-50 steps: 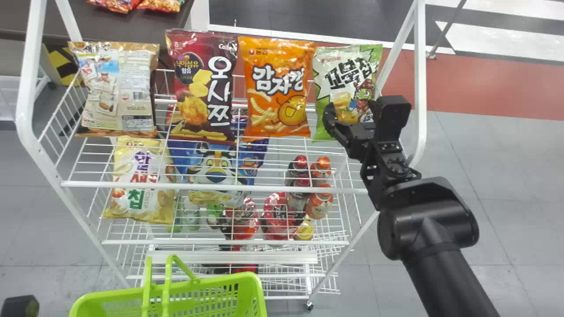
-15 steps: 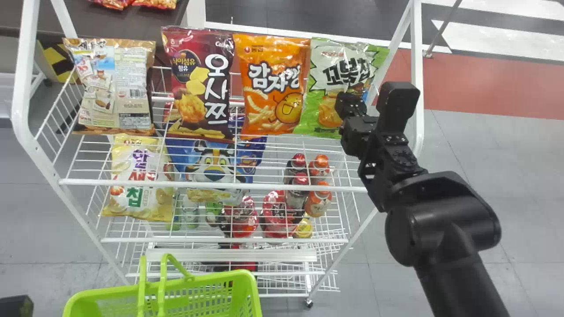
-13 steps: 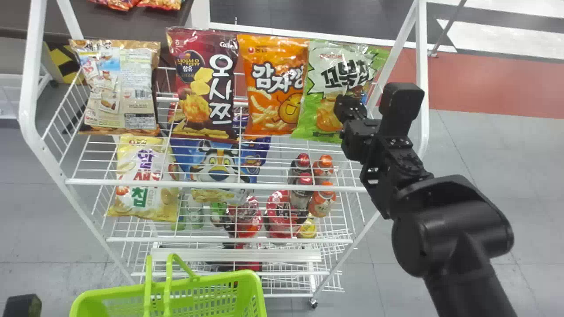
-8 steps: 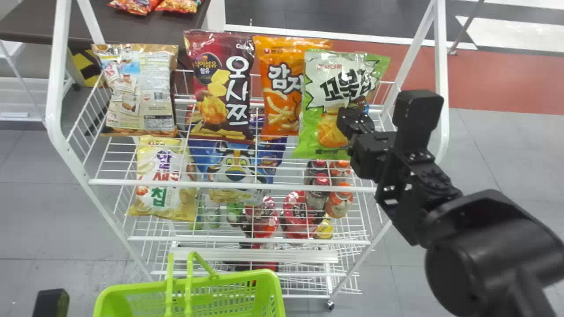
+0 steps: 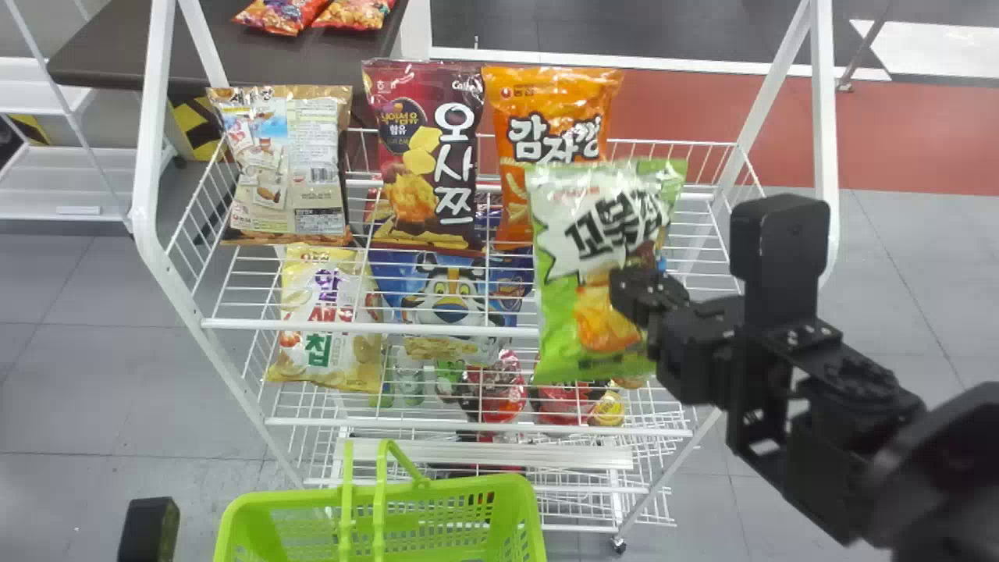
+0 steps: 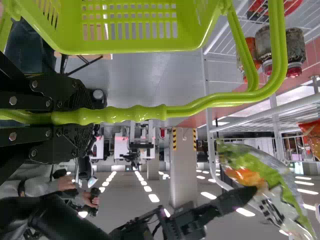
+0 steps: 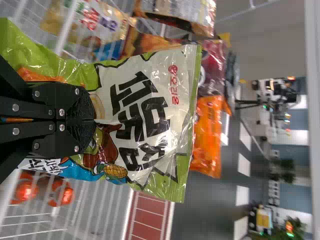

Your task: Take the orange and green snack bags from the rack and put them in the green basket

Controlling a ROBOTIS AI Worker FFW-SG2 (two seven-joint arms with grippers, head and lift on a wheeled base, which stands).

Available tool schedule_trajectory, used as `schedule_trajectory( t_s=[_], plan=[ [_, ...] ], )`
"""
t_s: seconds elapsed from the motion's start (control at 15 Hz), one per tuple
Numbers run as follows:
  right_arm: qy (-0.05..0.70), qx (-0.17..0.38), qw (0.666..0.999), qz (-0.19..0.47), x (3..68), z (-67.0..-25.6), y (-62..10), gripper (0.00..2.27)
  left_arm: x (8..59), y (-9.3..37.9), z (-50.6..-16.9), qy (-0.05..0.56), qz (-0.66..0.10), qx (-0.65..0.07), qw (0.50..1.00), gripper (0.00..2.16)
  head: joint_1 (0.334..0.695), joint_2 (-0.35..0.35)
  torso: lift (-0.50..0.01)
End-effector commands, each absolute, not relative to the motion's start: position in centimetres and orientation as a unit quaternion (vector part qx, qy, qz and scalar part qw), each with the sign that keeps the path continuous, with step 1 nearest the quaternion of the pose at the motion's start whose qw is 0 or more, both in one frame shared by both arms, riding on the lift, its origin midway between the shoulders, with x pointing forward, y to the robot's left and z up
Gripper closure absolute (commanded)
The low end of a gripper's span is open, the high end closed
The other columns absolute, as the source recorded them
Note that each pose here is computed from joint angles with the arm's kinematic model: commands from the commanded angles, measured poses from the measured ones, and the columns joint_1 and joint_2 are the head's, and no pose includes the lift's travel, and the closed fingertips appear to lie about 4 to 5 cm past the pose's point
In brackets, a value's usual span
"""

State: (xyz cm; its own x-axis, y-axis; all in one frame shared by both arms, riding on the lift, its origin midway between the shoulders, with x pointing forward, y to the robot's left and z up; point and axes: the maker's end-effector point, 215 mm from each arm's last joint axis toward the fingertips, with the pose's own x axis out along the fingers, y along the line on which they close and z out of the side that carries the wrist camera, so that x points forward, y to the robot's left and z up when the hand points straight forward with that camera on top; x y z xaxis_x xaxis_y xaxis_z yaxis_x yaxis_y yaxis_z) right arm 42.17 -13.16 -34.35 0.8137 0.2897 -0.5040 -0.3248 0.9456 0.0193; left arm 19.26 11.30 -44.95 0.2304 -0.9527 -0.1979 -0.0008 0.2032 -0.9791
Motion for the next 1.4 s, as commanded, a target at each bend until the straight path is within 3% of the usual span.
schedule_trajectory(
  t_s=[0.0,0.73,1.0,1.33],
  plan=[
    [0.302,-0.027,0.934,0.191,38.7,-35.3,-12.0,2.25,19.5,11.3,-44.9,0.478,-0.393,-0.495,0.610,2.15,0.695,-0.039,0.000],
    [0.510,-0.072,0.813,0.271,21.9,-45.2,-9.7,2.25,19.6,11.1,-45.0,0.475,-0.394,-0.495,0.612,2.15,0.695,0.034,0.000],
    [0.526,-0.069,0.794,0.298,20.2,-47.6,-7.0,2.25,19.4,10.5,-44.9,0.478,-0.399,-0.492,0.609,2.15,0.695,0.057,0.000],
    [0.513,-0.040,0.781,0.354,20.5,-47.7,-1.5,2.25,19.3,10.2,-45.0,0.481,-0.401,-0.489,0.607,2.15,0.695,0.202,0.000]
  ],
)
